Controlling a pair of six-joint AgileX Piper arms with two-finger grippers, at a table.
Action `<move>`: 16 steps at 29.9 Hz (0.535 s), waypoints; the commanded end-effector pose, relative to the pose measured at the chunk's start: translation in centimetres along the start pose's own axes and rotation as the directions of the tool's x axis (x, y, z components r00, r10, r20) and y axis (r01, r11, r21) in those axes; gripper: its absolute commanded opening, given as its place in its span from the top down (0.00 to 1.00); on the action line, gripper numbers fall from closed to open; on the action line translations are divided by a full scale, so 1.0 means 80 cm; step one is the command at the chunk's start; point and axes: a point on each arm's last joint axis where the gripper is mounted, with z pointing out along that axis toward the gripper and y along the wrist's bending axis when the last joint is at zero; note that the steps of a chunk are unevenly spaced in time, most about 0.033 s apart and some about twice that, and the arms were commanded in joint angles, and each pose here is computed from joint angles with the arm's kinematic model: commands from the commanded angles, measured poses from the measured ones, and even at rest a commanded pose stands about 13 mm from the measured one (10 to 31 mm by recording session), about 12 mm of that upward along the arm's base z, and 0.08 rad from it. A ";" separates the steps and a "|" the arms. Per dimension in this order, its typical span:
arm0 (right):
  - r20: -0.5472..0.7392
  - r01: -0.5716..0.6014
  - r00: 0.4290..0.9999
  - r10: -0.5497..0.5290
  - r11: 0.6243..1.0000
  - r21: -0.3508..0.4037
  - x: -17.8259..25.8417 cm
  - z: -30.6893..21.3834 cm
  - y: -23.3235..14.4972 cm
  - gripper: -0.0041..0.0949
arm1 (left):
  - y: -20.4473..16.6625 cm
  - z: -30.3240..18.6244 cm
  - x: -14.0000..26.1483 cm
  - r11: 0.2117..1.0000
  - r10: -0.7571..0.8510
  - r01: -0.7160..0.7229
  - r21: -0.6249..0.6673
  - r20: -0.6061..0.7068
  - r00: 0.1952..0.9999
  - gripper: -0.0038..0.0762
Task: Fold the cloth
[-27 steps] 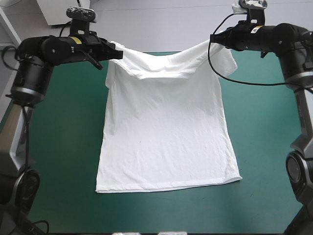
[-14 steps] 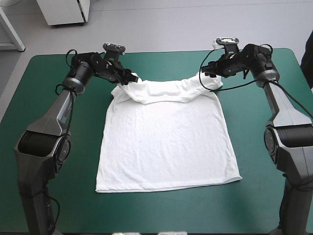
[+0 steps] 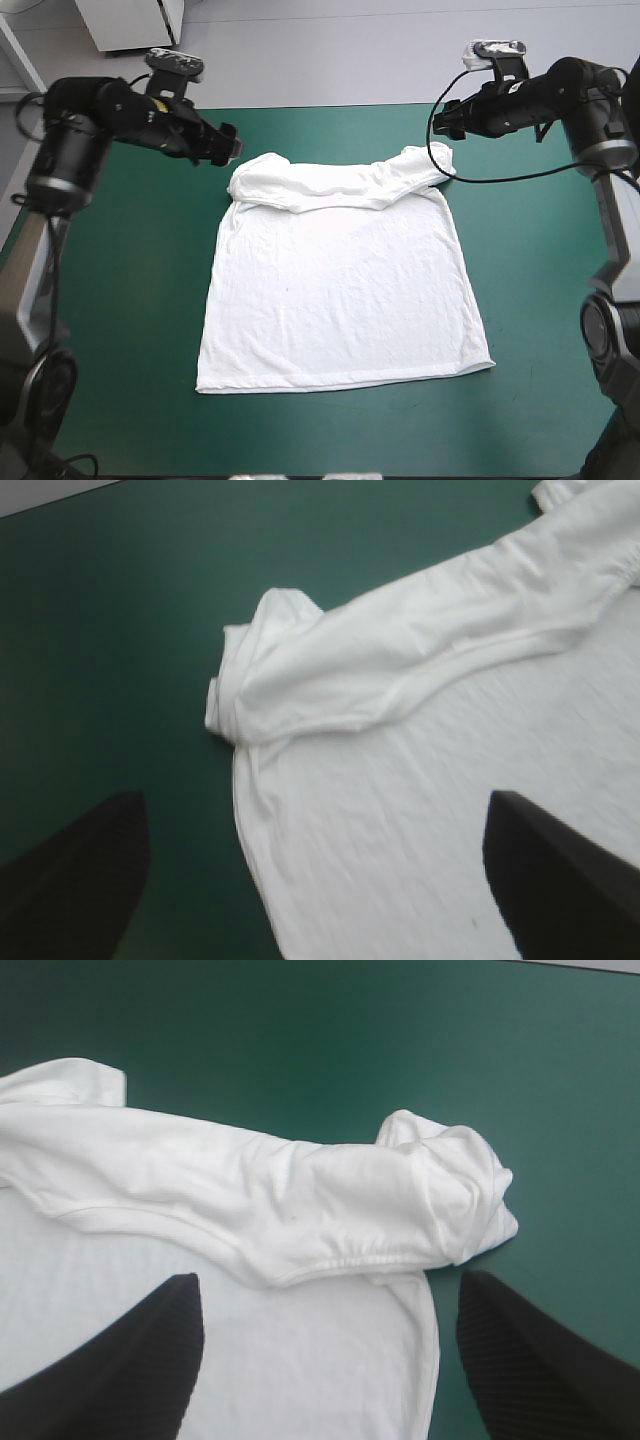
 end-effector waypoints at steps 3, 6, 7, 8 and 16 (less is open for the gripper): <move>0.069 0.057 0.996 -0.057 0.998 0.007 0.014 -0.105 0.059 0.29 | -0.019 -0.096 0.053 0.998 -0.066 0.066 -0.020 0.008 0.998 0.14; 0.004 0.097 0.995 -0.097 0.995 0.032 0.040 -0.124 0.082 0.29 | -0.029 -0.110 0.087 0.996 -0.091 0.090 -0.013 -0.028 0.995 0.14; -0.023 0.114 0.993 -0.113 0.993 0.043 0.051 -0.130 0.090 0.29 | -0.032 -0.111 0.100 0.997 -0.080 0.079 -0.021 -0.057 0.995 0.14; -0.048 0.123 0.992 -0.120 0.991 0.051 0.059 -0.132 0.097 0.29 | -0.036 -0.109 0.109 0.997 -0.068 0.066 -0.030 -0.076 0.995 0.14; -0.195 0.152 0.972 -0.130 0.983 0.103 0.123 -0.136 0.125 0.29 | -0.063 -0.062 0.187 0.997 -0.077 0.076 -0.014 -0.306 0.949 0.14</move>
